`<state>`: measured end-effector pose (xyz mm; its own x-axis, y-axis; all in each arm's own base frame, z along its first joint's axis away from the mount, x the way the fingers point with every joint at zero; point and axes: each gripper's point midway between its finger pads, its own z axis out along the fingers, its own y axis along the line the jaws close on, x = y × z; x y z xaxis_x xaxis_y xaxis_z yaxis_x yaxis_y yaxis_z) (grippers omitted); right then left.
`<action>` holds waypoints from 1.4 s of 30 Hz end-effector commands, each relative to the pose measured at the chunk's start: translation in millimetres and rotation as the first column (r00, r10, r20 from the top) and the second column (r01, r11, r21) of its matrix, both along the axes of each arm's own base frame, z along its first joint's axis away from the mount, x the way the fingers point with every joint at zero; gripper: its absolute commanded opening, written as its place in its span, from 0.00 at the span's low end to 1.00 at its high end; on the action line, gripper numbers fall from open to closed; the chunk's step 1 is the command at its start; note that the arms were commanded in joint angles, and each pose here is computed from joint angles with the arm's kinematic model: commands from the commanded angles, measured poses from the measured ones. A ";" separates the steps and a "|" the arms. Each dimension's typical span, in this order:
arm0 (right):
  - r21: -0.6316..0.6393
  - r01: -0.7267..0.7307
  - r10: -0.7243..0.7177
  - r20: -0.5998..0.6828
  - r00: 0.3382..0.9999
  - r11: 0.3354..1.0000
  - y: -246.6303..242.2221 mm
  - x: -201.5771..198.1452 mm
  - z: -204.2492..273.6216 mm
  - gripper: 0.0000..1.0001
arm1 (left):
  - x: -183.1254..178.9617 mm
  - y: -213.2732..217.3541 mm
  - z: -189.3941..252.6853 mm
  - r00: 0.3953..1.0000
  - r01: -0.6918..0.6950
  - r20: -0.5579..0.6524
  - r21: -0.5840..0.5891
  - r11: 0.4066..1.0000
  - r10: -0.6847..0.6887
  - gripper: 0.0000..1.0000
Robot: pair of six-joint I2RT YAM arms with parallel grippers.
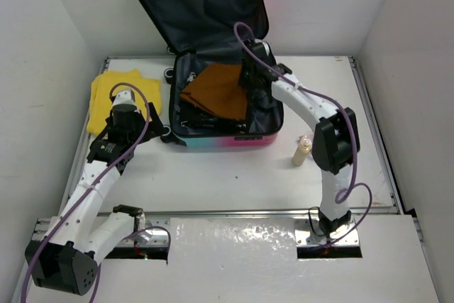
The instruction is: Pack the luggage
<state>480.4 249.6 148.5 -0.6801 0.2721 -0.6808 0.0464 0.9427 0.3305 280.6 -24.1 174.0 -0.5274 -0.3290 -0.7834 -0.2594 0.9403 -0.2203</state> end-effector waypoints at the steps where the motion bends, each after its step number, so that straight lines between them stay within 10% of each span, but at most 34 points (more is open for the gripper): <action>1: -0.023 -0.332 0.332 0.125 0.935 0.943 66.3 13.3 42.9 0.00 | 6.0 -3.9 14.7 0.997 0.023 0.071 -0.002 1.000 -0.023 1.00; 8: -0.166 -0.723 0.718 0.390 0.577 0.671 164.7 -18.4 130.9 0.00 | 5.7 -1.8 16.8 0.997 0.016 0.076 0.002 1.000 -0.016 1.00; 15: -0.211 -0.821 0.779 0.503 0.374 0.530 164.3 -37.3 162.0 0.00 | 4.6 -0.3 19.1 0.996 0.009 0.090 0.004 1.000 -0.009 1.00; 27: -0.262 -0.620 0.674 0.301 0.675 0.739 23.7 72.0 81.2 0.00 | 5.9 -4.3 15.4 0.997 0.030 0.078 -0.005 1.000 -0.029 1.00; 34: -0.302 -0.612 0.663 0.102 0.742 0.731 -22.4 69.3 17.2 0.00 | 6.7 -4.9 15.8 0.996 0.033 0.080 -0.006 0.999 -0.033 1.00; 36: -0.297 -0.602 0.644 0.063 0.762 0.741 -28.9 63.2 5.0 0.47 | 6.6 -5.1 15.1 0.996 0.035 0.077 -0.006 0.999 -0.034 1.00; 39: -0.298 -0.558 0.606 0.098 0.789 0.775 -30.4 55.2 30.8 0.91 | 7.3 -6.3 14.3 0.996 0.041 0.075 -0.008 0.999 -0.040 1.00; 42: -0.405 -0.409 0.499 0.145 0.854 0.818 -35.9 58.1 81.6 0.99 | 7.5 -7.6 13.0 0.996 0.048 0.070 -0.010 0.999 -0.047 1.00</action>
<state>534.3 208.2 118.9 -0.6211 -0.3569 -0.6978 -0.5362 0.8428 0.0462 280.6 -27.0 178.5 -0.5155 -0.3190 -0.7953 -0.2304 0.9455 -0.2299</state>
